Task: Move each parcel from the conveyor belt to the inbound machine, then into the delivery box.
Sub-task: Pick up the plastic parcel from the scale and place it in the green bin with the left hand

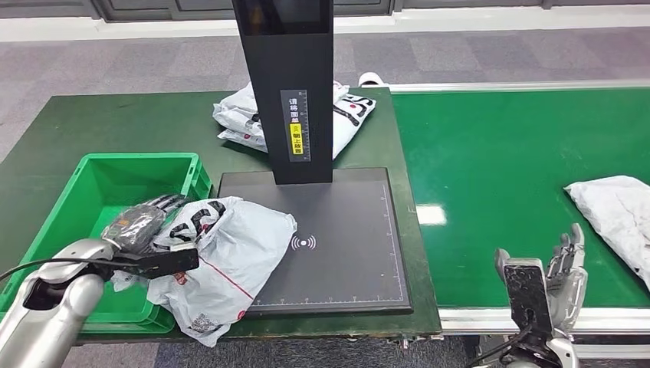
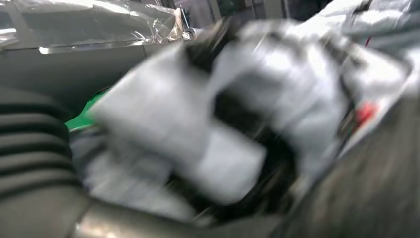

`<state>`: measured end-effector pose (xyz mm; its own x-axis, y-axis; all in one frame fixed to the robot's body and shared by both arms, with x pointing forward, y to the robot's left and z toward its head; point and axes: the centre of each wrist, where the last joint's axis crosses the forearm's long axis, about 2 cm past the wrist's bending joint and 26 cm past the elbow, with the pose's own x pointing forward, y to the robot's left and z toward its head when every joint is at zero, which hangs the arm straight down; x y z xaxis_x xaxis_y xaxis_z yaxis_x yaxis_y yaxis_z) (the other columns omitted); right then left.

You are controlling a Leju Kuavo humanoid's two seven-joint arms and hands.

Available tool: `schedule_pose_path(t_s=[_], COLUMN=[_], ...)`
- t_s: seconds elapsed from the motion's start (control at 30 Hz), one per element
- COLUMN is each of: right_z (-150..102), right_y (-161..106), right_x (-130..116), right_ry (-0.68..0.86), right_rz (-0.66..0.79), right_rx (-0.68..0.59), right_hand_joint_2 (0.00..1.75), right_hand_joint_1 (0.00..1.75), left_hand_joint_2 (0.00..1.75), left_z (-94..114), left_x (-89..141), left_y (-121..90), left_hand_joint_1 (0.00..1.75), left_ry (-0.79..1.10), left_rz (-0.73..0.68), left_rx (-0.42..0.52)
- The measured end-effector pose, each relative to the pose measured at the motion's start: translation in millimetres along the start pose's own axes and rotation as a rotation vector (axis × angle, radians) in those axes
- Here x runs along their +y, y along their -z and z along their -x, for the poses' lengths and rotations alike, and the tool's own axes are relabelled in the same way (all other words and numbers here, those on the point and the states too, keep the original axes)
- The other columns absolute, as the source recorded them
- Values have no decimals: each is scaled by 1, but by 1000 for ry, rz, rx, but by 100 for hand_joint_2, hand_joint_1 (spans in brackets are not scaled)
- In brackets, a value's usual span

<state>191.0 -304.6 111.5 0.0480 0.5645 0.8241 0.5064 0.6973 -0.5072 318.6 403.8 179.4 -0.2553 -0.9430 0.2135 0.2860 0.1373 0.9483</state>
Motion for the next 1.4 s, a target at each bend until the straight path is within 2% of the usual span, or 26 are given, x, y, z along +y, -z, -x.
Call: schedule_pose_path(t_s=[0.1, 0.3, 0.47, 0.5, 0.6, 0.63, 0.73, 0.8, 0.93, 1.07, 1.17, 1.4], right_z=[-1, 1, 3, 4, 4, 5, 5, 5, 5, 5, 5, 6], right_y=[3, 10, 12, 12, 13, 13, 13, 13, 13, 13, 13, 10], right_x=[0, -4, -6, -7, -7, -7, -8, -8, -8, -8, -8, -8], right_ry=[6, 13, 9, 8, 4, 4, 4, 4, 5, 4, 4, -6], right_rz=[5, 21, 26, 26, 30, 32, 36, 39, 40, 40, 42, 40], right_rx=[-1, 4, 3, 3, 3, 4, 4, 5, 5, 5, 4, 3], right_hand_joint_2=[175, 175, 175, 175, 175, 175, 175, 175, 175, 175, 175, 175], right_hand_joint_1=[0, 0, 0, 0, 0, 0, 0, 0, 0, 0, 0, 0], left_hand_joint_2=[0, 0, 0, 44, 175, 175, 175, 175, 175, 175, 175, 175], left_z=[5, 18, 26, 27, 28, 29, 32, 33, 33, 31, 29, 19], left_x=[-2, 10, 23, 24, 27, 29, 35, 37, 37, 35, 38, 52], left_y=[-10, -35, -43, -44, -44, -42, -34, -29, -23, -19, -14, 9], left_hand_joint_1=[0, 0, 0, 12, 92, 106, 106, 106, 163, 175, 175, 175], left_ry=[2, -56, -38, -32, 6, 29, 102, 119, 113, 107, 106, 105], left_rz=[46, 144, 151, 151, 151, 146, 104, 85, 85, 84, 58, -108], left_rx=[-23, -156, -163, -159, -114, -85, 4, 28, 32, 30, 29, 100])
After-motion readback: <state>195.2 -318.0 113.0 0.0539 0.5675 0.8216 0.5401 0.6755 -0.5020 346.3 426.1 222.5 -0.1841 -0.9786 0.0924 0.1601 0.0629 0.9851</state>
